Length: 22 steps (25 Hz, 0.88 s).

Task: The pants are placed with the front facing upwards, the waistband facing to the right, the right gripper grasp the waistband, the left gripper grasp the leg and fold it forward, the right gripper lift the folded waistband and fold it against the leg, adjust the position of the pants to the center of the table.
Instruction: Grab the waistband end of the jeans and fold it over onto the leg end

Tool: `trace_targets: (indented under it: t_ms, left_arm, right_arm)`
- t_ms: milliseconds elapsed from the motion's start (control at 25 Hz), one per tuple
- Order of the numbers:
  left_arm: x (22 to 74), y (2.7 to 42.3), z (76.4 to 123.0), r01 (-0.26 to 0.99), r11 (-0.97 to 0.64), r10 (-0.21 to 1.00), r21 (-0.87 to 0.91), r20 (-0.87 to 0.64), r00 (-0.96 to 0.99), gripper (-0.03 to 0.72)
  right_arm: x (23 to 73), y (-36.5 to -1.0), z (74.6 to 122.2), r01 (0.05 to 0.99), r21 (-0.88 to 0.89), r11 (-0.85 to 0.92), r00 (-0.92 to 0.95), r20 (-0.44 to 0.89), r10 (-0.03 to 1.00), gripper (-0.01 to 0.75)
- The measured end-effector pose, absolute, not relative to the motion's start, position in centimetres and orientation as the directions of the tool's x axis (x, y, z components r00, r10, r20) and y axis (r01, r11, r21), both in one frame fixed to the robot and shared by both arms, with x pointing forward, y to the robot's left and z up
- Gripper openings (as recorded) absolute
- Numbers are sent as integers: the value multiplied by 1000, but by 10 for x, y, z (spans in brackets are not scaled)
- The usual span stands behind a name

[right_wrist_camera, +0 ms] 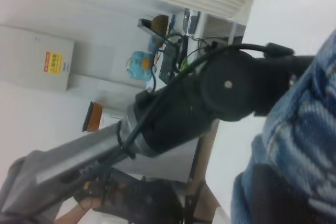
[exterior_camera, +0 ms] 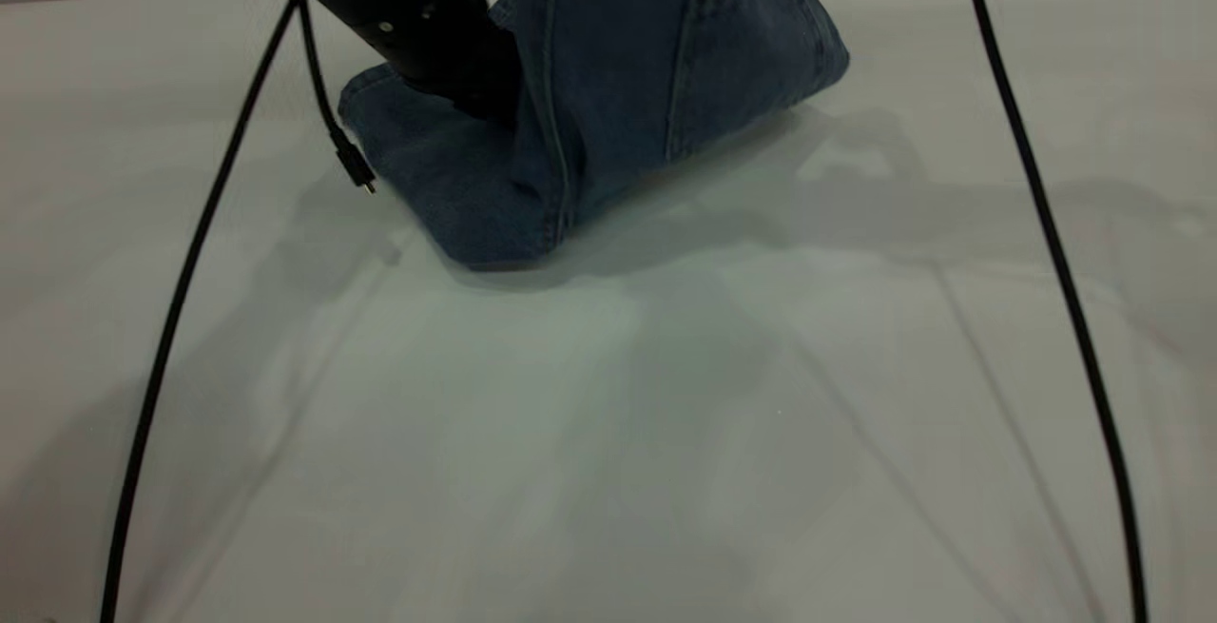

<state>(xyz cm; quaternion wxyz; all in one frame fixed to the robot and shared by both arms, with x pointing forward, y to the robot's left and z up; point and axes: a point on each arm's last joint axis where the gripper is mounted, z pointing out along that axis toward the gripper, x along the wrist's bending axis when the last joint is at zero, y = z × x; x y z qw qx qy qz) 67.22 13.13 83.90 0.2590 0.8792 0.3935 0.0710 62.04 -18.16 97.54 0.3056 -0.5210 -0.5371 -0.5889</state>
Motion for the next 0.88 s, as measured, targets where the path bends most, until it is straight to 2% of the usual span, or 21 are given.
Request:
trace_targets:
  t_ms: [320, 600, 880]
  left_arm:
    - [668, 121, 839, 657, -552, 722, 514, -98, 684, 309]
    - [671, 121, 851, 635, -553, 722, 539, -69, 688, 309]
    - [687, 154, 896, 601, -512, 765, 614, 8, 644, 309]
  right_arm:
    - [628, -171, 967, 915, 313, -253, -246, 933, 264, 71]
    - [630, -168, 951, 923, 290, -253, -217, 935, 281, 71]
    - [631, -168, 946, 922, 297, -249, -217, 928, 304, 71]
